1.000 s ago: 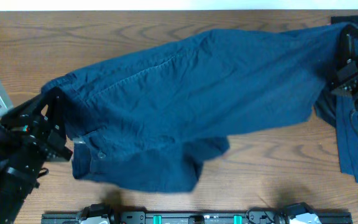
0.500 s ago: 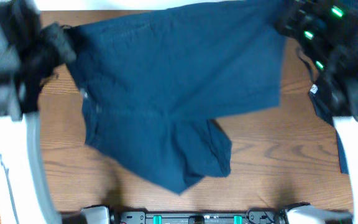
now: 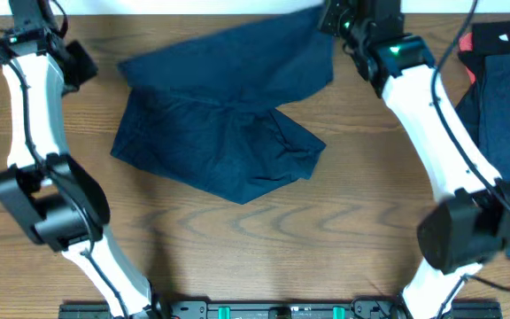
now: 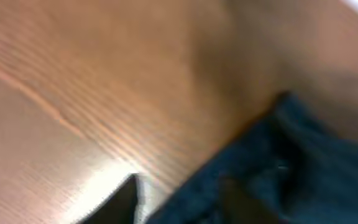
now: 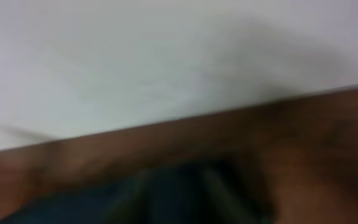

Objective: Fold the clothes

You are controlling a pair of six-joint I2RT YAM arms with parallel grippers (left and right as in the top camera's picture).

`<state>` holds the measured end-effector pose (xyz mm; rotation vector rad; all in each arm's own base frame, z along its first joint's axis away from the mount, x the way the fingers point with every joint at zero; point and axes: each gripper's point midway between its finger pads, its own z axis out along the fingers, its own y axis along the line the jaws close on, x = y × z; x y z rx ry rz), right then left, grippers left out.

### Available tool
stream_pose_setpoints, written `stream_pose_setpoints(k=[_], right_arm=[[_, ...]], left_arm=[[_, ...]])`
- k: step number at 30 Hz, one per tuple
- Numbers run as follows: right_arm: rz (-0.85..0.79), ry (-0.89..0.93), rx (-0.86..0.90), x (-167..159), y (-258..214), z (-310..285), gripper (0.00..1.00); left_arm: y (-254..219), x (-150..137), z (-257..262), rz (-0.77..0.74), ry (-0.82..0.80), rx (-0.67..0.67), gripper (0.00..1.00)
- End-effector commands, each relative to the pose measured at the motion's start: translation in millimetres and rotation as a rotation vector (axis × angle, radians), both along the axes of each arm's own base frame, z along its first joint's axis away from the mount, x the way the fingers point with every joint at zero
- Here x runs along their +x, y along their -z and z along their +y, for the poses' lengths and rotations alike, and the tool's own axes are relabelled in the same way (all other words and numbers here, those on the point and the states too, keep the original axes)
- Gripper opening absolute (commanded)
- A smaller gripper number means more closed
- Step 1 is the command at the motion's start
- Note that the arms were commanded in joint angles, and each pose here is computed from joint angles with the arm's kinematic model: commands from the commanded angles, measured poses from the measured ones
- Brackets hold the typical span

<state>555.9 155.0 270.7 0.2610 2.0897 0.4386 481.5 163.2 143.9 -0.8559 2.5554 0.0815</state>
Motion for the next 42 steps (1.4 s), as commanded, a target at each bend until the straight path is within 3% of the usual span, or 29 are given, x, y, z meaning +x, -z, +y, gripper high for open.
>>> stream_pose_setpoints(k=[1, 2, 4, 11, 16, 23, 32, 42], right_arm=[[0.030, 0.026, -0.040, 5, 17, -8, 0.91], [0.042, 0.023, -0.049, 4, 21, -8, 0.99], [0.052, 0.016, -0.067, 2, 23, -9, 0.99], [0.092, 0.013, -0.095, -33, -4, -22, 0.99], [0.132, -0.053, -0.152, -86, -35, -29, 0.99], [0.328, -0.201, -0.136, -165, -30, -18, 0.99], [0.612, -0.285, -0.125, -228, 9, -12, 0.97], [0.829, -0.345, -0.165, -276, 90, 20, 0.99]], left_arm=[[9, -2, 0, 0.032, -0.010, 0.009, 0.75], [10, -2, -1, 0.038, -0.008, 0.008, 0.80], [8, -5, -2, 0.042, -0.007, 0.002, 0.86], [-26, -28, -25, 0.034, 0.029, -0.081, 0.87], [-67, -71, -40, 0.055, 0.034, -0.098, 0.87], [-91, -127, -57, 0.154, 0.052, -0.116, 0.87], [-76, -181, -58, 0.389, -0.009, -0.119, 0.87], [-20, -172, -42, 0.412, -0.034, -0.153, 0.87]])
